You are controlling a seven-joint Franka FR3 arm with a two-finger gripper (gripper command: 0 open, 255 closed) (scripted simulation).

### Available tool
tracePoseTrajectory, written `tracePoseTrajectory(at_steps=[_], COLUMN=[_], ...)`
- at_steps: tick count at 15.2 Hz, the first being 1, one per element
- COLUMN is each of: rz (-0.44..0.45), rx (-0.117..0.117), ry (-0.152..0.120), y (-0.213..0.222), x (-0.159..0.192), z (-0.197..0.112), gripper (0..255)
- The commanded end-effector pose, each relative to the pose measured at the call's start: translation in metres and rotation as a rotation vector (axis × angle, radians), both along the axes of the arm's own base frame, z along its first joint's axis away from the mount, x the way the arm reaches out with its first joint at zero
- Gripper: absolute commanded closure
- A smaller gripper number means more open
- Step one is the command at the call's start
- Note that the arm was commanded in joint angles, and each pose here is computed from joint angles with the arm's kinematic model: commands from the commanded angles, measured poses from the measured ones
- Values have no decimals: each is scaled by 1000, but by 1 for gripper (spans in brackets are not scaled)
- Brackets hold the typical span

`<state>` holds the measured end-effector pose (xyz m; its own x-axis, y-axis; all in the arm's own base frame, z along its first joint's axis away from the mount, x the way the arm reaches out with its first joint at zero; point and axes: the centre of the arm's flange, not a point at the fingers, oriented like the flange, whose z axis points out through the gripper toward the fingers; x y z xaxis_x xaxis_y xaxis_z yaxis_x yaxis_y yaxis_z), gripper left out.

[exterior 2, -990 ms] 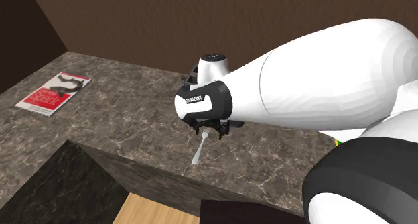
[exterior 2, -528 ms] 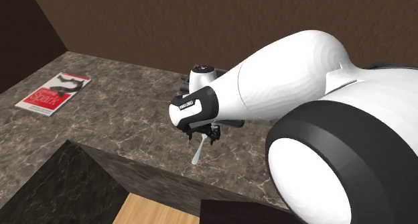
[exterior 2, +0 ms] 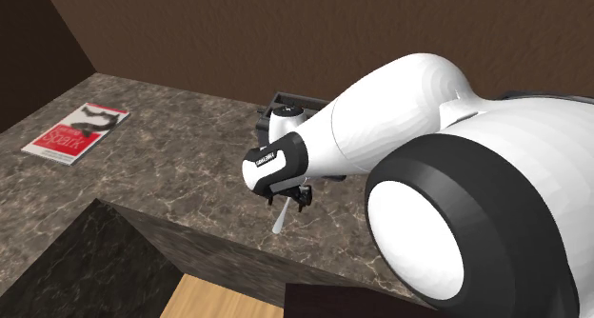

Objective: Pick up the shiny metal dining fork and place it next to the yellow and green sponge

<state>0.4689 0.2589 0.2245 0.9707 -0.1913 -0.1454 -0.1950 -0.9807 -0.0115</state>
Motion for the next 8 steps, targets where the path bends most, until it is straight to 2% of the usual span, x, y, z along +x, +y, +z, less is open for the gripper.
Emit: tracePoseTrajectory(at_steps=[1,4,5,8], rz=[0,0,0,0], rx=[0,0,0,0], ry=[0,0,0,0], y=[0,0,0,0], x=[0,0,0,0], z=[0,0,0,0], gripper=[0,0,255,255])
